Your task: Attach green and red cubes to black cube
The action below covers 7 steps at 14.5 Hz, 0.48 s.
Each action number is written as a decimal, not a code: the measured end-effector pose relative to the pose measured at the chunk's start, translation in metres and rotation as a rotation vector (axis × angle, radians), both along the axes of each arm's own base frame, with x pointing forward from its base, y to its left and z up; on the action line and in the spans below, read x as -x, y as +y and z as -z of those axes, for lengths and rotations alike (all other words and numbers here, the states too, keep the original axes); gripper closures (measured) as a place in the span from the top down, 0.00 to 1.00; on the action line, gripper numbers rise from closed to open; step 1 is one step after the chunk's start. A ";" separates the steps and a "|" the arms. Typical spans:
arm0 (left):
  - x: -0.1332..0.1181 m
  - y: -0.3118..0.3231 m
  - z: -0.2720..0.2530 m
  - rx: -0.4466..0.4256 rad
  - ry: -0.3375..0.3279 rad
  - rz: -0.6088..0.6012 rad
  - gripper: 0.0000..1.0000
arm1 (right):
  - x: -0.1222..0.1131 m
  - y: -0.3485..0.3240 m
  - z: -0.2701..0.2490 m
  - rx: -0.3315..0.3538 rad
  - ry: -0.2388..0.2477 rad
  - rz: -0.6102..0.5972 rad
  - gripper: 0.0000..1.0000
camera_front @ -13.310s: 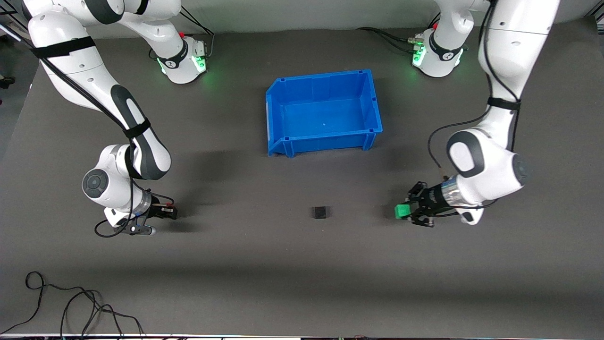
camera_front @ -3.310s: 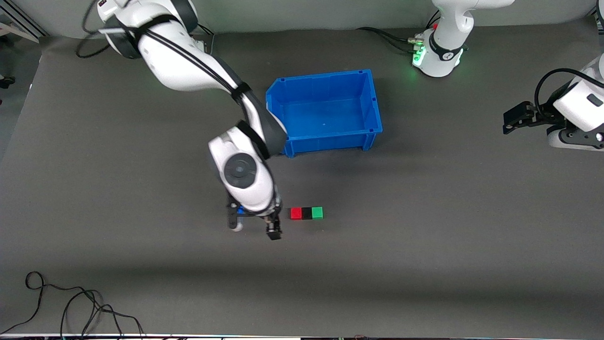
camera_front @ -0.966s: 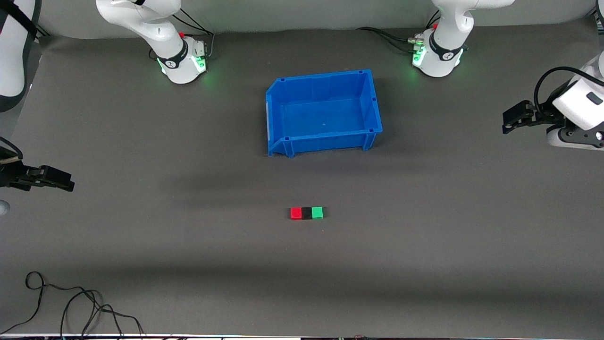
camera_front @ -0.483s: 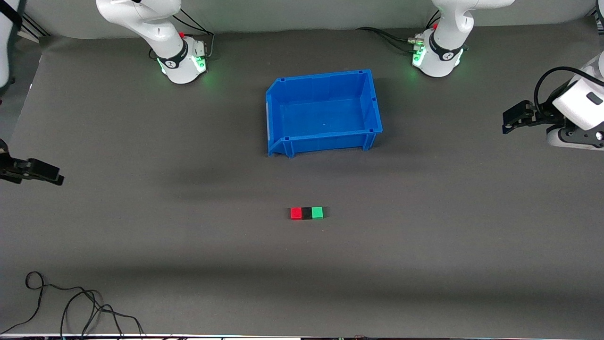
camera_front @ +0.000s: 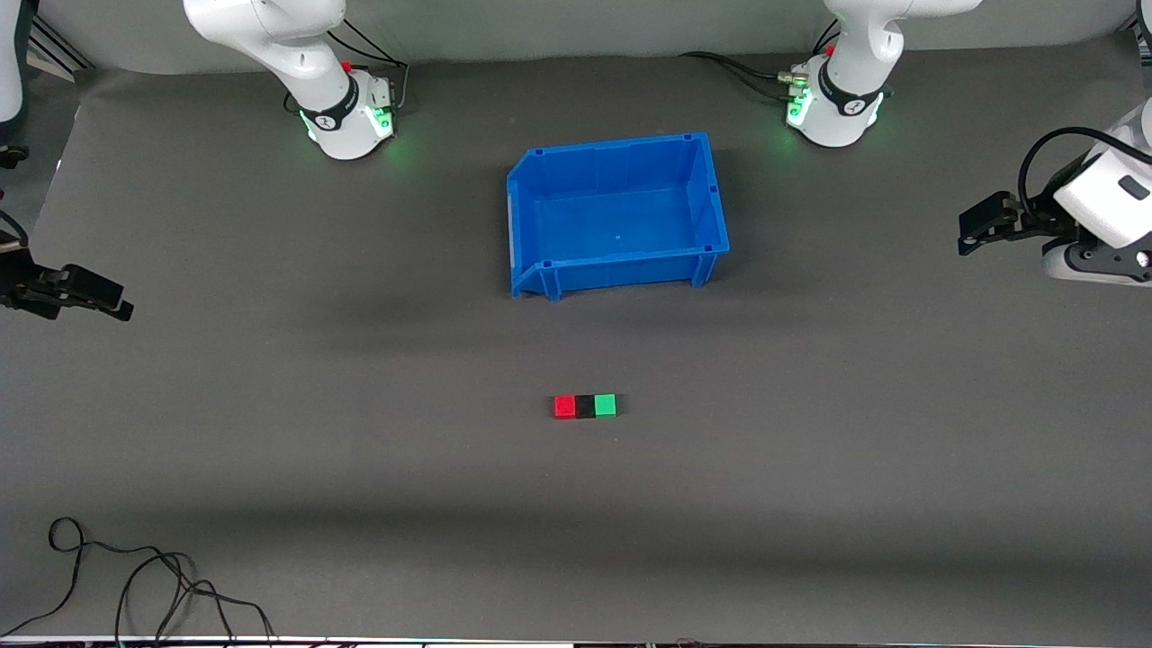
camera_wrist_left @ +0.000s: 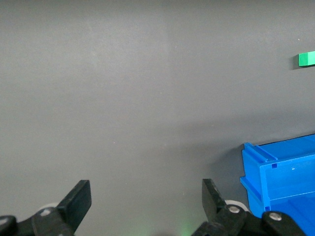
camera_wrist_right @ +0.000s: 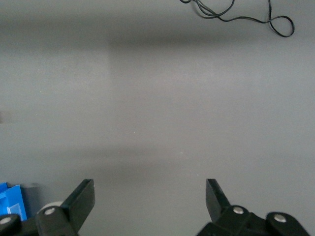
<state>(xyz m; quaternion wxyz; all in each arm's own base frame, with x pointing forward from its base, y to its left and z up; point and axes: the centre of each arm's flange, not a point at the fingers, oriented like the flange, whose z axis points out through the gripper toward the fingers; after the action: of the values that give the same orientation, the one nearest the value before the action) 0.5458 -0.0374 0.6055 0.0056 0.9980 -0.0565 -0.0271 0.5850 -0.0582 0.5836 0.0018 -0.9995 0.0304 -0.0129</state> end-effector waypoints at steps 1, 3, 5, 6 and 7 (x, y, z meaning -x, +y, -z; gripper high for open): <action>0.000 0.000 0.000 0.000 0.000 0.000 1.00 | 0.000 0.001 0.002 0.000 0.002 -0.002 1.00; 0.000 0.000 0.000 0.000 0.000 0.000 1.00 | 0.000 0.002 0.002 0.000 0.003 -0.004 1.00; 0.000 0.000 0.000 0.000 0.000 0.000 1.00 | 0.000 0.002 0.002 0.000 0.003 -0.004 1.00; 0.000 0.000 0.000 0.000 0.000 0.000 1.00 | 0.000 0.002 0.002 0.000 0.003 -0.004 1.00; 0.000 0.000 0.000 0.000 0.000 0.000 1.00 | 0.000 0.002 0.002 0.000 0.003 -0.004 1.00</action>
<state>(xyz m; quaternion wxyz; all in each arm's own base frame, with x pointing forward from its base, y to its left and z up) 0.5458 -0.0375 0.6055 0.0056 0.9980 -0.0565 -0.0271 0.5853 -0.0561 0.5816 0.0020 -0.9995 0.0285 -0.0115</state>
